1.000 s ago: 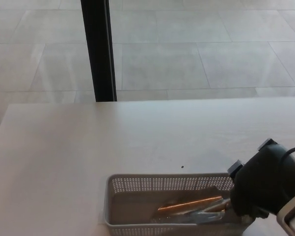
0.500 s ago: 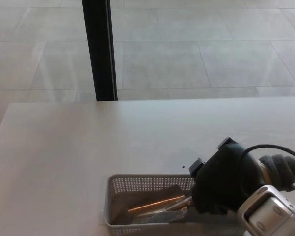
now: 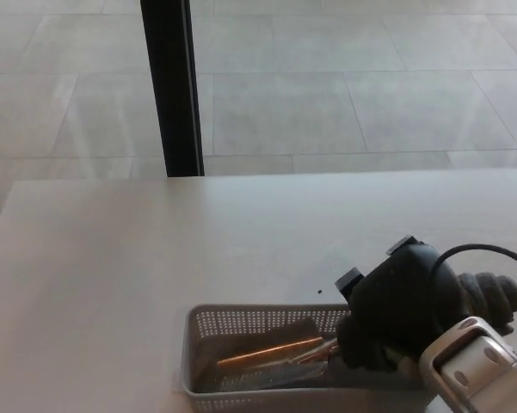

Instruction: A garden tool is kept on the righthand side and a container is kept on the lefthand side on a desk infront of the robot. the robot uses its right hand to pick up the garden tool and makes a scooping motion inside the container

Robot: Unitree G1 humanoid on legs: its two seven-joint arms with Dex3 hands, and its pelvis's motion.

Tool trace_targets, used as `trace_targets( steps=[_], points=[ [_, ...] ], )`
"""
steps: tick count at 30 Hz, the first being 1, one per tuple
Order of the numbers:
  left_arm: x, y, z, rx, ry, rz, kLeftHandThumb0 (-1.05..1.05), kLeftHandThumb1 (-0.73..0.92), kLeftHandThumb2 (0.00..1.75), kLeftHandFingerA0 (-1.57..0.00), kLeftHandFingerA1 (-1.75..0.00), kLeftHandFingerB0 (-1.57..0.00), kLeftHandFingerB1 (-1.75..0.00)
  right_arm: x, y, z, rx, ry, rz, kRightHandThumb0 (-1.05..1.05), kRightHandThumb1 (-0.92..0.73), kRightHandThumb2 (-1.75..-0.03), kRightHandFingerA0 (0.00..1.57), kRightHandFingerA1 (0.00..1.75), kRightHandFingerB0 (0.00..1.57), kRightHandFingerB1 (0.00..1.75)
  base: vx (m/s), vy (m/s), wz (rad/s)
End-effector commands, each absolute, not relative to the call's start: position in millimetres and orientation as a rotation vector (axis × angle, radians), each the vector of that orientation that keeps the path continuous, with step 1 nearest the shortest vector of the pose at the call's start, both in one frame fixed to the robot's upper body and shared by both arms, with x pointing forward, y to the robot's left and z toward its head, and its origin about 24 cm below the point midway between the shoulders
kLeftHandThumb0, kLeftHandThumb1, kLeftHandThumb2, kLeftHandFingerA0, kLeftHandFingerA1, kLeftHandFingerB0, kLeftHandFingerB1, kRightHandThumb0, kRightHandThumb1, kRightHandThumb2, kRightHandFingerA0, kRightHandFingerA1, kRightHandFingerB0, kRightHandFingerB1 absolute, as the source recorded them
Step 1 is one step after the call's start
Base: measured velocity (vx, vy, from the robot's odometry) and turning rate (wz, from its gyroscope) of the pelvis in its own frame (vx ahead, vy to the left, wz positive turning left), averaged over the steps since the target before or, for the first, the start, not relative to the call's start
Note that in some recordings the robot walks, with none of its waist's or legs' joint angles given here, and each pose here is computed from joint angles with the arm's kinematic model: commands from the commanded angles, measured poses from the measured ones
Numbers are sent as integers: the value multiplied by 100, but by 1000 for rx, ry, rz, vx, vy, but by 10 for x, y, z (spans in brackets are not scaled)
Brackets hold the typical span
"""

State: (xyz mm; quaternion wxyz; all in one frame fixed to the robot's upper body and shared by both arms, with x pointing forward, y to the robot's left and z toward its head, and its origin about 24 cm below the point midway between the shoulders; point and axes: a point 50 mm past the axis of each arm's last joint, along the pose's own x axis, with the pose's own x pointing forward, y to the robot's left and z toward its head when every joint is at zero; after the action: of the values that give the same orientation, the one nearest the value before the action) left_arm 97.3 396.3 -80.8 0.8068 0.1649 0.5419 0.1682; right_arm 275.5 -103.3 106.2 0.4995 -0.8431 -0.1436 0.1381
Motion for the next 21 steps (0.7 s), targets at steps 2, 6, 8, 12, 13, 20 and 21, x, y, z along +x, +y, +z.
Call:
trace_targets(
  steps=[2, 6, 8, 12, 13, 20, 21],
  points=[
    [956, 4012, -771, 372, 1175, 353, -52, 67, 60, -58, -65, -54, -52, 2821, -1421, 1215, -1448, -236, 143, -34, -55, -112, 99, 175, 82, 98, 0, 0, 0],
    [919, 4018, -780, 369, 1189, 365, -52, 66, 60, -58, -64, -56, -51, 2796, -1612, 1211, -1209, -186, 75, -30, -50, -117, 92, 175, 75, 175, 0, 0, 0],
    [913, 4020, -778, 378, 1188, 357, -53, 67, 60, -58, -65, -56, -51, 2784, -1664, 1213, -1164, -182, 48, -27, -48, -120, 91, 175, 80, 170, 0, 0, 0],
    [898, 4025, -776, 377, 1184, 362, -53, 67, 60, -56, -64, -54, -51, 2752, -1775, 1208, -1082, -202, -1, -25, -47, -126, 95, 175, 80, 166, 0, 0, 0],
    [891, 4025, -780, 378, 1187, 369, -52, 67, 60, -59, -66, -56, -51, 2745, -1794, 1231, -1096, -213, -2, -27, -47, -124, 94, 175, 77, 168, 0, 0, 0],
    [843, 4040, -780, 396, 1200, 369, -51, 67, 60, -59, -65, -55, -51, 2757, -1835, 1427, -1156, -303, -7, -26, -51, -110, 91, 175, 76, 159, 0, 0, 0],
    [843, 4042, -779, 393, 1203, 368, -51, 68, 60, -58, -64, -55, -51, 2768, -1846, 1467, -1160, -332, -16, -26, -49, -111, 92, 175, 75, 159, 0, 0, 0]
  ],
)
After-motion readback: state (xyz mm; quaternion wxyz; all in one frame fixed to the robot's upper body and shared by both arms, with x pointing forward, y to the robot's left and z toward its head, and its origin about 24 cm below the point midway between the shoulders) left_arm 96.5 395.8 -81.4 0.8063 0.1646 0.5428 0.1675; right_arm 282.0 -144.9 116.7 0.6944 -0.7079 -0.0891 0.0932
